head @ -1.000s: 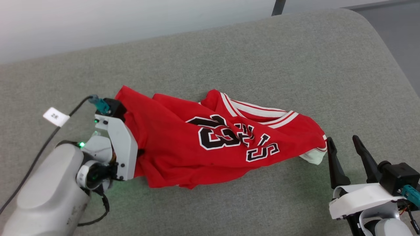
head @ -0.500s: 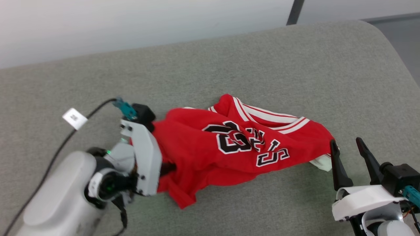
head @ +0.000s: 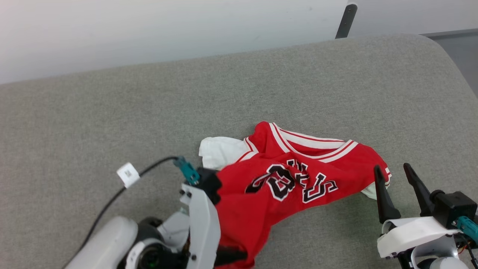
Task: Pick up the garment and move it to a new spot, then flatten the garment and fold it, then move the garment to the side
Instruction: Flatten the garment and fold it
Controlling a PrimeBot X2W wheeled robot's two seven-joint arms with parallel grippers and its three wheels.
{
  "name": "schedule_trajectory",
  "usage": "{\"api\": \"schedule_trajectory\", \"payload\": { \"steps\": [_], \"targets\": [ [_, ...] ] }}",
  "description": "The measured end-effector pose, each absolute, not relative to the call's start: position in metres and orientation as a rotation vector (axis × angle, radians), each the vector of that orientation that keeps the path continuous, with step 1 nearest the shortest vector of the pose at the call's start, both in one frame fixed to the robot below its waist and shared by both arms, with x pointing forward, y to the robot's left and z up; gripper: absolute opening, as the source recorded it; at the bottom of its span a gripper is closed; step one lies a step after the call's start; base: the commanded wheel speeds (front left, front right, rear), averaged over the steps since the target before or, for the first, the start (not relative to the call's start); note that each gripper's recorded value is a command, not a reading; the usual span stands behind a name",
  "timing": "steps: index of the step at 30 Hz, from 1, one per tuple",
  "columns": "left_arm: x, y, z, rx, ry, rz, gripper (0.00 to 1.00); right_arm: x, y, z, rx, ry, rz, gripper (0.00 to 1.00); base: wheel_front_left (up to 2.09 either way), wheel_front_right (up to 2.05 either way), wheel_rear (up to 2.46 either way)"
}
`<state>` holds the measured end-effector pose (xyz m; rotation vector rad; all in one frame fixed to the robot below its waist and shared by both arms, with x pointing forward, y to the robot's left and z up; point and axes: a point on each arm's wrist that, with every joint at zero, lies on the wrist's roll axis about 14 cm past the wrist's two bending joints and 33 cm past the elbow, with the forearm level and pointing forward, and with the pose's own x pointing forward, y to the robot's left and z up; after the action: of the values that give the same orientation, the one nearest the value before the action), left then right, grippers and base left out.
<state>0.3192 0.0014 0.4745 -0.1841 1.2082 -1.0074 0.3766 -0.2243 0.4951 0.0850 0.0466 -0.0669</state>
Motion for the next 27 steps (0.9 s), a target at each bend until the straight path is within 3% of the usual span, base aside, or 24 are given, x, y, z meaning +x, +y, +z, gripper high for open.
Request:
{"api": "schedule_trajectory", "payload": {
  "steps": [5,7,19,27],
  "targets": [
    [0.311,0.003,0.462,-0.155,1.228,-1.0,0.0,0.376,-0.224,0.494,0.085,0.051,-0.066,1.0,0.0,0.0,0.0],
    [0.314,0.003,0.461,-0.15,1.212,-0.996,0.99,0.376,-0.224,0.494,0.086,0.051,-0.066,1.0,0.0,0.0,0.0],
    [0.342,0.011,0.486,-0.094,1.07,-0.959,1.0,0.374,-0.222,0.5,0.089,0.029,-0.059,1.0,0.0,0.0,0.0],
    [0.41,0.01,0.541,-0.039,0.702,-0.901,1.0,0.373,-0.222,0.52,0.068,-0.057,-0.057,1.0,0.0,0.0,0.0]
  ]
}}
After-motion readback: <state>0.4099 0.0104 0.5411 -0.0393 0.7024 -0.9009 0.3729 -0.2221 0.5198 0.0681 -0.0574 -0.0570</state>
